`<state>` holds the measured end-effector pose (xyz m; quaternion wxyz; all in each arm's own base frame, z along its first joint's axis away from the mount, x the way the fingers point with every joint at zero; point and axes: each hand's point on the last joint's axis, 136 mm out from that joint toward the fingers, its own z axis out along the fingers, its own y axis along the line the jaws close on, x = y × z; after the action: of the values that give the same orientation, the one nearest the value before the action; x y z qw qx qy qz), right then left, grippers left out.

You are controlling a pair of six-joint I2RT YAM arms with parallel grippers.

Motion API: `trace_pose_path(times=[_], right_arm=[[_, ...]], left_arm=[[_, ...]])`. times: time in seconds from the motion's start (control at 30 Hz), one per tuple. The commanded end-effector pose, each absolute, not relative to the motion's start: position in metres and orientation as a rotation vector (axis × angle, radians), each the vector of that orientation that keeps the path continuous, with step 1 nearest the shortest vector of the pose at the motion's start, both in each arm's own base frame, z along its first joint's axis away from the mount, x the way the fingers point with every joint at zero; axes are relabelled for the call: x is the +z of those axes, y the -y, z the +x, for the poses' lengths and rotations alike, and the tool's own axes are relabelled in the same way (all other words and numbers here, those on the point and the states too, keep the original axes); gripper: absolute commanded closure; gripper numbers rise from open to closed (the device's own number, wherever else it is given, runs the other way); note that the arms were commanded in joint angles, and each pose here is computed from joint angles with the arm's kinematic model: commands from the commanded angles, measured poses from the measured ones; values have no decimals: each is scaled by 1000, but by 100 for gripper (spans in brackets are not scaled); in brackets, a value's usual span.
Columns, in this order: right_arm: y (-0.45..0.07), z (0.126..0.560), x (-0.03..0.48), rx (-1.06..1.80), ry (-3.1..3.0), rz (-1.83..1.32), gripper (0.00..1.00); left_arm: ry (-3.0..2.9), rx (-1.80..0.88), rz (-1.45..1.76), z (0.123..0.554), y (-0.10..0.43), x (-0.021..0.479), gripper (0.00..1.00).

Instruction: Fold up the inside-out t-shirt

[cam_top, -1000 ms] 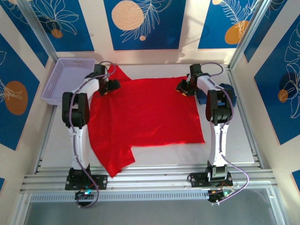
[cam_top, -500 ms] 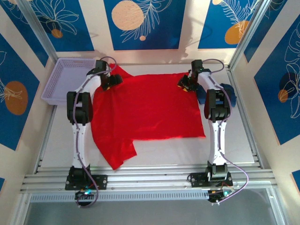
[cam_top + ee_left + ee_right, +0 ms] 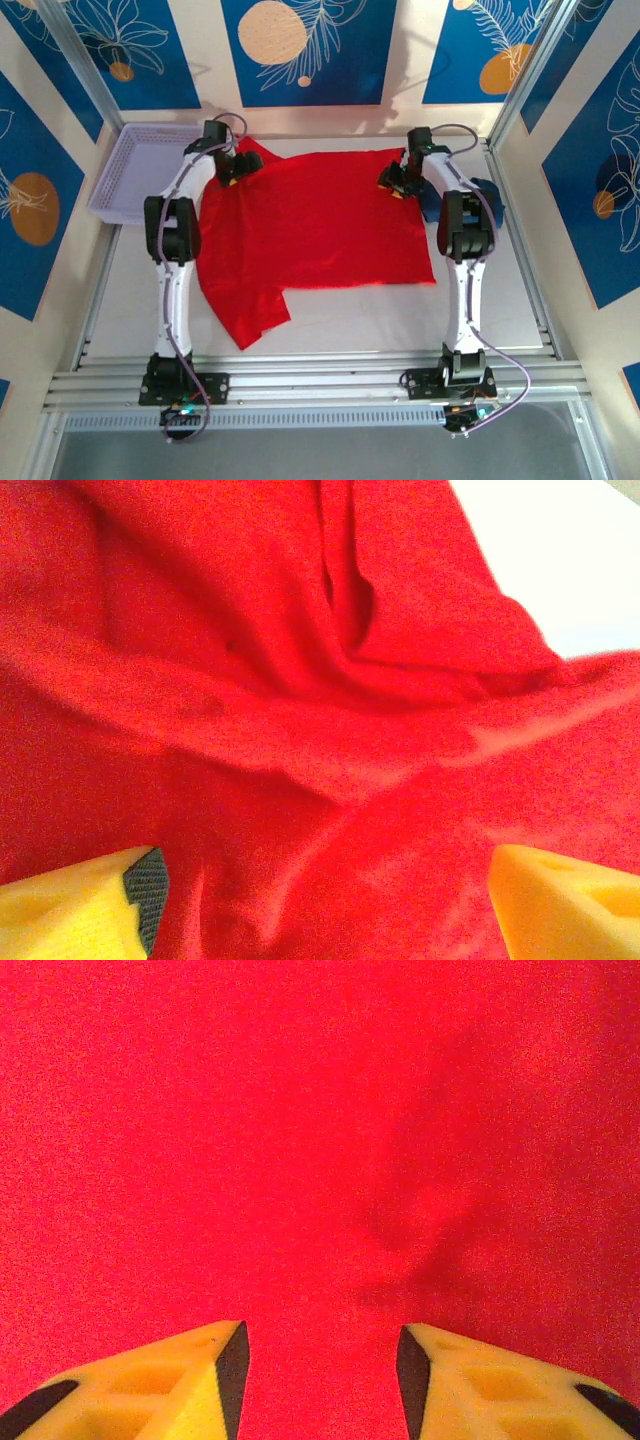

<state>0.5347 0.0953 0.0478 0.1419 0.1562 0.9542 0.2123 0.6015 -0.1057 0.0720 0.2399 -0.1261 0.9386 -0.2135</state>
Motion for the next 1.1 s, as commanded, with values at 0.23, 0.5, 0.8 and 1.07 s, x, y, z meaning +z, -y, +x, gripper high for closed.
trace_pose_path(times=[0.23,0.5,0.8,1.07], right_arm=[[-57,350,90,355,-2806,471,47],[-16,254,61,303,-2876,784,48],[-7,255,35,233,-2927,842,49],[-5,262,32,239,-2933,858,52]], left_arm=[[-2361,-724,-245,482,144,187,16],[-2410,-708,-124,390,176,174,16],[-2452,-671,-60,363,180,161,16],[-2480,-614,-47,348,169,154,16]])
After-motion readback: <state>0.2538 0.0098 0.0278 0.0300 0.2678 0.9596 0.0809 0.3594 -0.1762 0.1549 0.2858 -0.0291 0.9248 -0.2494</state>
